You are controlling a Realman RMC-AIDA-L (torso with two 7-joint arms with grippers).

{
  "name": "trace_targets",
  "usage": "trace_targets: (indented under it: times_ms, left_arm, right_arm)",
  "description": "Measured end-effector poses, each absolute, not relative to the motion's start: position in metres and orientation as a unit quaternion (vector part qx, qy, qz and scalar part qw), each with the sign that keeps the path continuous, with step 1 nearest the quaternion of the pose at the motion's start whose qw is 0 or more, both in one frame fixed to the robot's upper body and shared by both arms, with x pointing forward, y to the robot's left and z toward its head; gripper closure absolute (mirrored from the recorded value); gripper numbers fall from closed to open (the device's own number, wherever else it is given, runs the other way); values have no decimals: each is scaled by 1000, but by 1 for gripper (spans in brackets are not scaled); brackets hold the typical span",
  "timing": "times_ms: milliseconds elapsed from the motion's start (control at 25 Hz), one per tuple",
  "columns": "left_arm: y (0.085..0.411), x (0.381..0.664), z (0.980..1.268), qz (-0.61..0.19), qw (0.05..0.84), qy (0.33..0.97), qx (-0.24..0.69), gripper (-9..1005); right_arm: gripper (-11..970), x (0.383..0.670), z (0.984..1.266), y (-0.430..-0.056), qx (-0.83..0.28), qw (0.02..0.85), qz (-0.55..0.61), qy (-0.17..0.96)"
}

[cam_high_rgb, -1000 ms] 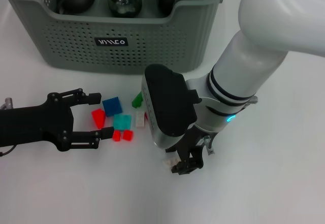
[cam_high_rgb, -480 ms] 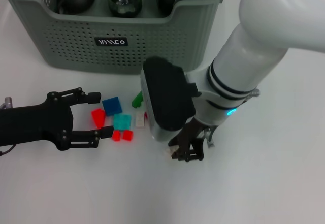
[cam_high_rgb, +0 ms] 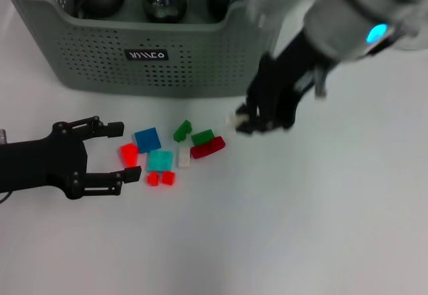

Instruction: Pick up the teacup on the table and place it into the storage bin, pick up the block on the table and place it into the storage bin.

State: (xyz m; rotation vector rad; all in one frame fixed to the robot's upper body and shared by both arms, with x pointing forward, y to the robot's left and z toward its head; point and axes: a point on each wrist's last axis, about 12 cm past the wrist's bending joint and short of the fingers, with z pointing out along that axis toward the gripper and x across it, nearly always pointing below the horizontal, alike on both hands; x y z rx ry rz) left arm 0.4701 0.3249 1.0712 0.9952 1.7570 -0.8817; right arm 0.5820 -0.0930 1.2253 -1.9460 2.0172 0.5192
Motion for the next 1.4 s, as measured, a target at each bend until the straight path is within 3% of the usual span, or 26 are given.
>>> trace_targets:
  times_ms: [320, 520, 960, 1400]
  left_arm:
    - [323, 469, 1070, -351, 460, 701, 417, 120]
    - [322, 471, 1071, -351, 463, 698, 419, 120]
    - [315, 480, 1075, -348, 471, 686, 432, 119]
    - [311, 485, 1077, -349, 474, 681, 436, 119]
  right_arm:
    - [753, 606, 1288, -96, -621, 251, 248, 699]
    - [753, 628, 1298, -82, -592, 331, 219, 701]
    - [753, 689, 1243, -53, -544, 416, 91, 722]
    - [754, 697, 1211, -49, -539, 434, 35, 721]
